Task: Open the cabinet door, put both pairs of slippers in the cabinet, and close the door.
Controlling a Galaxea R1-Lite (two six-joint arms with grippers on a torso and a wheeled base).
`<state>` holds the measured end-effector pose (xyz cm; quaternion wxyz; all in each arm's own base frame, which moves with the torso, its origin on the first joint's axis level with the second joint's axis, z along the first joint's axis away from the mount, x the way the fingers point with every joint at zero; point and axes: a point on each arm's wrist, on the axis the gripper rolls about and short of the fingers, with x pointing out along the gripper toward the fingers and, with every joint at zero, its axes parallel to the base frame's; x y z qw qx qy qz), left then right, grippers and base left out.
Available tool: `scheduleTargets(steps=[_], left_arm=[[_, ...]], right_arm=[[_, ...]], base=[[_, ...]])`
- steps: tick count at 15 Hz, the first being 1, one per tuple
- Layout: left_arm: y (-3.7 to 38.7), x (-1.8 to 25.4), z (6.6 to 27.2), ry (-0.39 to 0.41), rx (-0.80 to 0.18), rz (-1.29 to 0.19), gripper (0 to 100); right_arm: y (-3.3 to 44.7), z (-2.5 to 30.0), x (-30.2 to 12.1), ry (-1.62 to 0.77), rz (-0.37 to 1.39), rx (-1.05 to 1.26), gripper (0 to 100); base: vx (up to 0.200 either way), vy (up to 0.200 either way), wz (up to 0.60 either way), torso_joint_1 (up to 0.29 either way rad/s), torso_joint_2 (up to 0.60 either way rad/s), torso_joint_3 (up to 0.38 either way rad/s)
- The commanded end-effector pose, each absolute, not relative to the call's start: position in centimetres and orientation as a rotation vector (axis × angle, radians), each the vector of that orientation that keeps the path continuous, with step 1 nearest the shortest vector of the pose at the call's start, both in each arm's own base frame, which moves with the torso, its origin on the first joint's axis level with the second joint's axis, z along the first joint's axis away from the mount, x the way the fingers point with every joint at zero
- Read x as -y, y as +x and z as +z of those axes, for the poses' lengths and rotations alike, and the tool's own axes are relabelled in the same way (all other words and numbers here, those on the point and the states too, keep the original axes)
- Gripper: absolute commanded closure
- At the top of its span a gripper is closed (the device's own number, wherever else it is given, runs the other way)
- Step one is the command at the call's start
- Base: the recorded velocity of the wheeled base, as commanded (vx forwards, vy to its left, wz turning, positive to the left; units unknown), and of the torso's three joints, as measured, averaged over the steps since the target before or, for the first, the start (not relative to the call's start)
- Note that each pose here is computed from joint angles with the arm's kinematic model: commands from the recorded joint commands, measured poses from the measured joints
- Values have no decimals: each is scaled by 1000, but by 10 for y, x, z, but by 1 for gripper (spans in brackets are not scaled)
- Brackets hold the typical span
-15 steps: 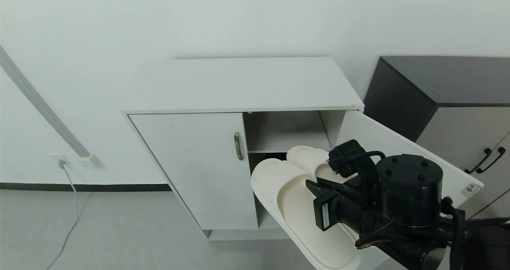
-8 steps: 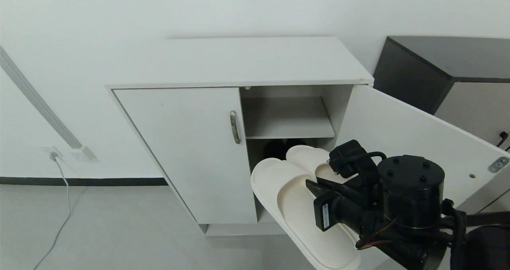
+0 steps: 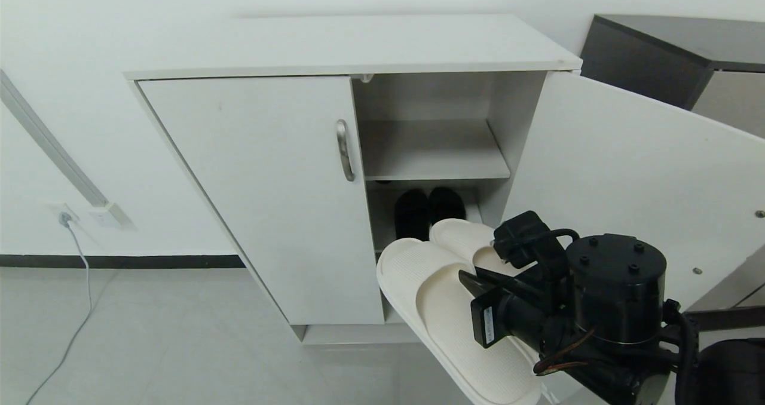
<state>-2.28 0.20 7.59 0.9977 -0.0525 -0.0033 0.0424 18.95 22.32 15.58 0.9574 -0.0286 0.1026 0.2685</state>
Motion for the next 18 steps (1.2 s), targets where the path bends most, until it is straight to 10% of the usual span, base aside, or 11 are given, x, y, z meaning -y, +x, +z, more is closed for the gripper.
scheduleTargets(steps=[1,9,18], left_arm=[[-23,-2,76,-106,8,86,100],[-23,-2,76,-106,8,86,100],[-23,-2,76,-106,8,86,100]], right_arm=[[190,155,-223,-59,545,-210,100],[189,154,-223,-61,545,-213,100],[192,150,-224,-77,537,-208,100]], base=[[0,0,0,-110,461,354],[0,0,0,-42,402,353],[0,0,0,0,19,16]])
